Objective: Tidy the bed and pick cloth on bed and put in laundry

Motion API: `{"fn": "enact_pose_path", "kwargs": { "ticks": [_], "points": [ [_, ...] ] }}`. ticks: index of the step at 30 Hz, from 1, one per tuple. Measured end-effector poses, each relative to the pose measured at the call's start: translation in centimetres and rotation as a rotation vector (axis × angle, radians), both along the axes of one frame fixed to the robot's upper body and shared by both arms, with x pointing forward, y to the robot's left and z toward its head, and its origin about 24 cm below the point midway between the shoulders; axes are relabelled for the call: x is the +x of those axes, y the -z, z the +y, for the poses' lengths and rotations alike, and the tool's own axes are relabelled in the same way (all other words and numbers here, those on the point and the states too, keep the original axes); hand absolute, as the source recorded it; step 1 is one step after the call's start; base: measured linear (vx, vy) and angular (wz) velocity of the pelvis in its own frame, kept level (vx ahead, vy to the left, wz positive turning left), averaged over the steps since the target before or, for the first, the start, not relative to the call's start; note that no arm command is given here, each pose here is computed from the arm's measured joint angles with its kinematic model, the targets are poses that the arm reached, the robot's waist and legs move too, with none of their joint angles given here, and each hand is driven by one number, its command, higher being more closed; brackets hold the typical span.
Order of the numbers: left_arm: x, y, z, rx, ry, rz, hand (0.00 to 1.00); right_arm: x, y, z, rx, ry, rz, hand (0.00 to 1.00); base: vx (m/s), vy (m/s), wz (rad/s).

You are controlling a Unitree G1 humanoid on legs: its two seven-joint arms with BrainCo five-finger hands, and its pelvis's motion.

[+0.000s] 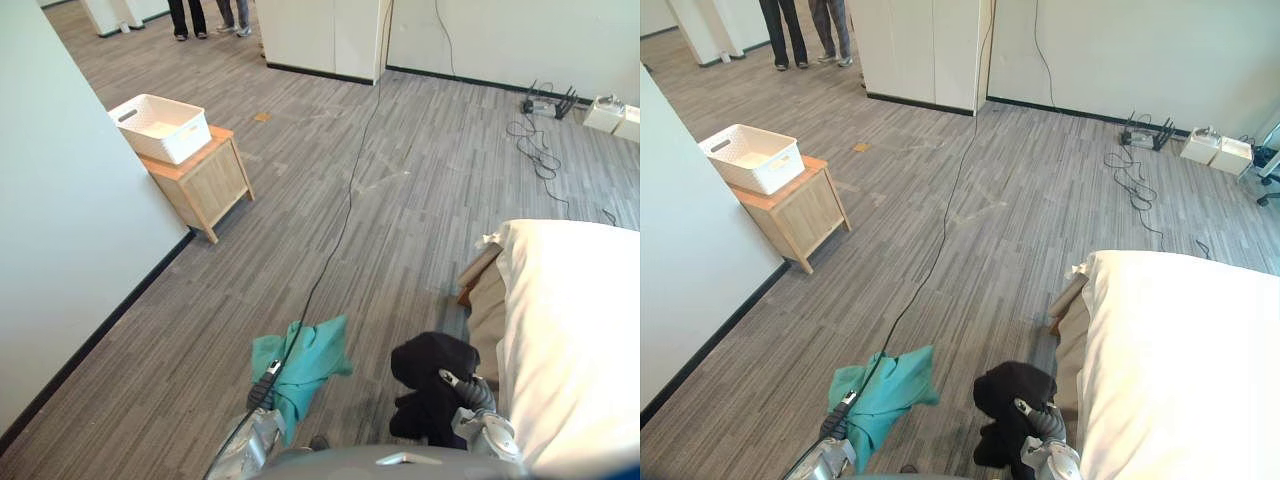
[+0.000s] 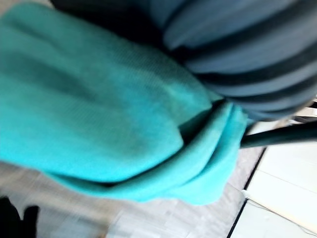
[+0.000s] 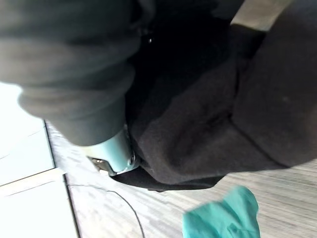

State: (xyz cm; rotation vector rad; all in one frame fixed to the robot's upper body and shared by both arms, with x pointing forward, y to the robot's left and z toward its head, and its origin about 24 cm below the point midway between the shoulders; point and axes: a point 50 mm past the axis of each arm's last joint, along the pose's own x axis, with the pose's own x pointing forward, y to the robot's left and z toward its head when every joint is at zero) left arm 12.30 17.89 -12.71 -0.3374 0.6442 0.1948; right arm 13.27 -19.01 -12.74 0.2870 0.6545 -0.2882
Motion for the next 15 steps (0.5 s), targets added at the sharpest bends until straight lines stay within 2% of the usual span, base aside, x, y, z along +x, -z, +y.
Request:
{"fn": "enact_pose_path", "kwargs": {
  "ticks": [3, 6, 10, 15],
  "points": [
    [1.1, -1.4, 0.4, 0.016, -0.039, -0.121, 1.0, 0.7, -0.7, 1.0, -0.002, -0.056, -0.051, 1.0, 0.03, -0.054, -0.2],
    [1.9, -2.2, -0.1, -0.028, -0.094, -0.169, 1.0, 0.9, -1.4, 0.7, -0.018, -0.065, -0.095, 1.0, 0.01, -0.032, -0.44],
    [2.6, -2.9, -1.1, -0.053, -0.089, -0.206, 1.0, 1.2, -2.1, 0.2, -0.045, -0.088, -0.128, 1.0, 0.04, 0.083, -0.51],
    [3.6, -3.9, -0.8, -0.034, -0.105, -0.255, 1.0, 1.7, -2.5, 1.8, -0.046, -0.196, -0.155, 1.0, 0.04, 0.107, -0.12]
  ]
}}
